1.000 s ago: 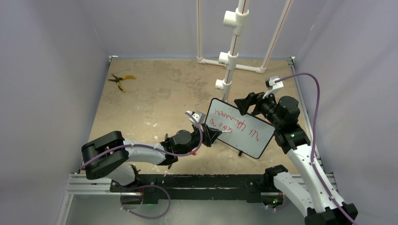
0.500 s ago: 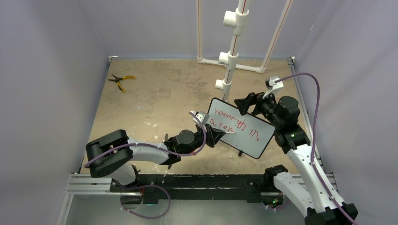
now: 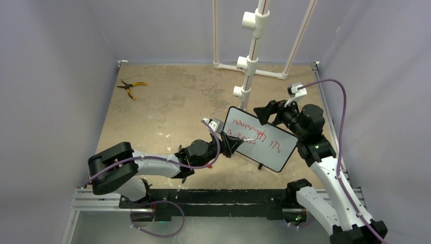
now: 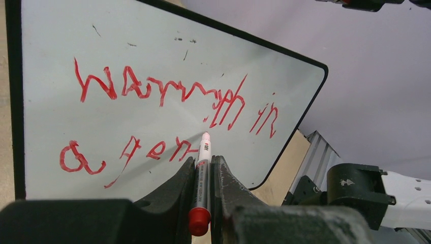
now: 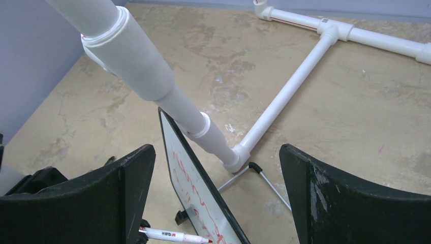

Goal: Write a sentence on the whiteboard

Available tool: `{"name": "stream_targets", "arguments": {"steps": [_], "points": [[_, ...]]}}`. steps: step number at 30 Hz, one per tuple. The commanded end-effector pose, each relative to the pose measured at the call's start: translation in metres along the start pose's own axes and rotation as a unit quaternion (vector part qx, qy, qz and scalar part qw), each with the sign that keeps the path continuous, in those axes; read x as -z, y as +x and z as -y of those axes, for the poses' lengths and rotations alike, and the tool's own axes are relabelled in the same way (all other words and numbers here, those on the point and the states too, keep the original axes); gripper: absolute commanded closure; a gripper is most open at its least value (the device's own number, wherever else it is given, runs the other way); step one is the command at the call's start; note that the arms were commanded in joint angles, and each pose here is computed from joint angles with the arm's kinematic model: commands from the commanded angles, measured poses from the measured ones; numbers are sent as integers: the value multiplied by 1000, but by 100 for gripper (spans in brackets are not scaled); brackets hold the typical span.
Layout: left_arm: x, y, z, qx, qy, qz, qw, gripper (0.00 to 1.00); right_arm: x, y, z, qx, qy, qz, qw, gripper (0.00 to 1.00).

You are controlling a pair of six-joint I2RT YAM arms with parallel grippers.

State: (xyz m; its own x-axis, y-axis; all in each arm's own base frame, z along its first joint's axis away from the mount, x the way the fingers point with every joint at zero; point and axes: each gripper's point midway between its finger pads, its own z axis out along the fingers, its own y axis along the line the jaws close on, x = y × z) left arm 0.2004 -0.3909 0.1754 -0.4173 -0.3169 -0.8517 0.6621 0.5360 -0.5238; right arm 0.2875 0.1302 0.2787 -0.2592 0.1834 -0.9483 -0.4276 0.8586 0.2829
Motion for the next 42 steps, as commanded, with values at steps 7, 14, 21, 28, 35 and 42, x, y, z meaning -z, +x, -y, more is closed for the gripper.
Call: {"name": "stream_targets", "arguments": {"steps": [7,14,21,28,35,42], "points": [[-5,-18,4,-9,1,28,1000,100,0,-8,-1,10,-1,14,1000,5],[-4,-7,-2,-14,-7,14,1000,100,0,-7,-1,10,-1,13,1000,5],[3,9,-16,-16,-24,-3,1000,100,0,-8,-1,10,0,14,1000,5],[11,22,-25,-7,-31,-16,999,100,0,-7,-1,9,-1,13,1000,5],[10,23,-22,-7,-25,-16,1000,100,0,-8,-1,10,-1,14,1000,5],[4,22,-7,2,0,-12,1000,100,0,-7,0,10,1,13,1000,5]]}}
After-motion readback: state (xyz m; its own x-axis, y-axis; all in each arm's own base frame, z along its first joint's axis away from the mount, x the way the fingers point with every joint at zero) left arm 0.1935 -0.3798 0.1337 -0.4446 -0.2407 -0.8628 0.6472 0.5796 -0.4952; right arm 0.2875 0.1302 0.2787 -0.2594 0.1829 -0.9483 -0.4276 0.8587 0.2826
